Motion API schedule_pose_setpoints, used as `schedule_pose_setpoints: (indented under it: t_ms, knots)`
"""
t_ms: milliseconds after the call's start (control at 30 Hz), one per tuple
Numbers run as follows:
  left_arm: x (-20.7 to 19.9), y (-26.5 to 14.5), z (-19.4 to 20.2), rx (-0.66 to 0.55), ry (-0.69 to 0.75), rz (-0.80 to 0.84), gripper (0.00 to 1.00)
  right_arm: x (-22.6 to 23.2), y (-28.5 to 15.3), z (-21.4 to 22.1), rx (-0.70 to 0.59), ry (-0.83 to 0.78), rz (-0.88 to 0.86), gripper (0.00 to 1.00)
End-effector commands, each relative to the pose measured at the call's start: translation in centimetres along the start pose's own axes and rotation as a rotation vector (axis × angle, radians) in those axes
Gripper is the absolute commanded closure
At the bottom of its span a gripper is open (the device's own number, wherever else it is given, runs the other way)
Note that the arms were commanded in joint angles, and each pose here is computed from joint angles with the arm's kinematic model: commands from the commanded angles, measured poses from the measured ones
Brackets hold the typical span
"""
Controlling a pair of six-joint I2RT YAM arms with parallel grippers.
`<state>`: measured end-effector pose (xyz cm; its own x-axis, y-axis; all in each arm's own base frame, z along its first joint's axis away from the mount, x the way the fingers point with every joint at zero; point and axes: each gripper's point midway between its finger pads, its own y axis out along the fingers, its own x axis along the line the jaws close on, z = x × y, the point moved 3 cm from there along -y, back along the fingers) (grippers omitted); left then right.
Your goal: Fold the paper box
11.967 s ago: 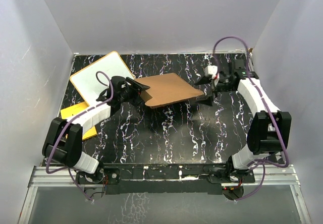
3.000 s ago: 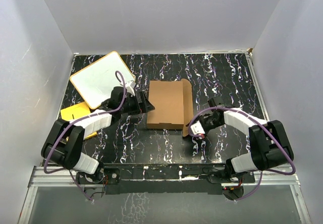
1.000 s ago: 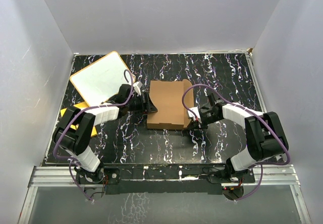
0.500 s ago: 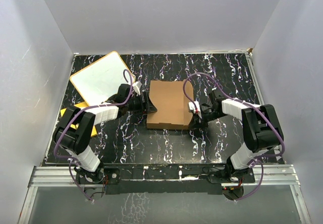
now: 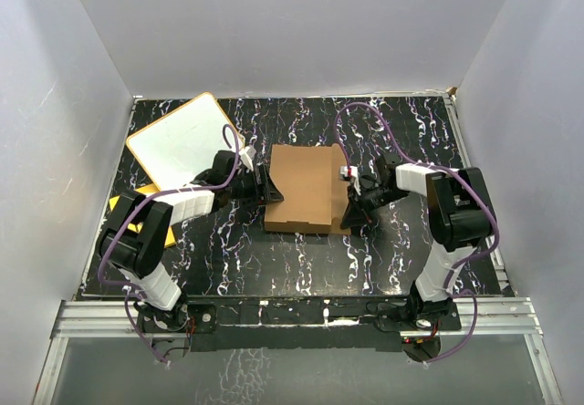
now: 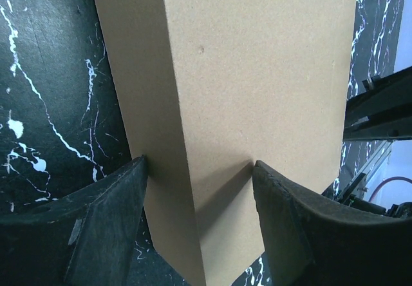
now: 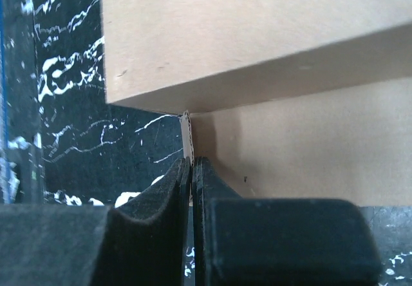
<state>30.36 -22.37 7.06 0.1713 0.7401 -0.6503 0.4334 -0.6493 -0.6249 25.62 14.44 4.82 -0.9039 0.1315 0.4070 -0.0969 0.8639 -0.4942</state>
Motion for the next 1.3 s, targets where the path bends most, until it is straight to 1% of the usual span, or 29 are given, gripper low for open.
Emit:
schedule_pose_setpoints:
  t_ms: [0,100,300,400,467,533,633,767,833,967,1267]
  knots:
    - [1.5,0.1,0.1,0.01,-0.001,-0.071,0.37,-3.6,-0.2,0.2,0.068,0.154,0.142,0.91]
    - [1.3,0.0,0.0,0.008,0.001,-0.069,0.37,-4.6,-0.4,0.7,0.103,0.204,0.197,0.9]
    - [1.2,0.1,-0.1,0.007,0.002,-0.064,0.37,-5.7,-0.1,2.1,0.161,0.325,0.237,0.88]
    - [1.2,0.1,0.0,0.009,0.001,-0.063,0.37,-5.9,0.0,2.3,0.179,0.356,0.232,0.88]
    - [1.2,0.0,0.0,0.007,0.001,-0.062,0.37,-5.6,0.1,1.9,0.16,0.343,0.198,0.88]
    - [1.2,0.0,0.0,0.008,0.001,-0.061,0.37,-4.9,0.1,0.8,0.119,0.3,0.155,0.88]
    - [1.1,-0.1,-0.1,0.005,0.003,-0.057,0.37,-3.6,-0.5,-1.1,0.05,0.162,0.126,0.89]
    - [1.0,-0.1,-0.1,0.005,0.004,-0.057,0.37,-1.6,-1.6,-3.0,-0.02,-0.073,0.148,0.9]
    - [1.1,-0.1,-0.1,0.009,0.003,-0.057,0.37,-0.8,-2.2,-3.9,-0.048,-0.161,0.178,0.91]
    - [1.0,0.1,-0.2,0.009,0.001,-0.052,0.37,0.2,-2.3,-4.4,-0.059,-0.261,0.197,0.92]
    - [0.9,0.1,-0.2,0.013,0.0,-0.046,0.37,0.9,-1.3,-4.9,0.012,-0.37,0.217,0.92]
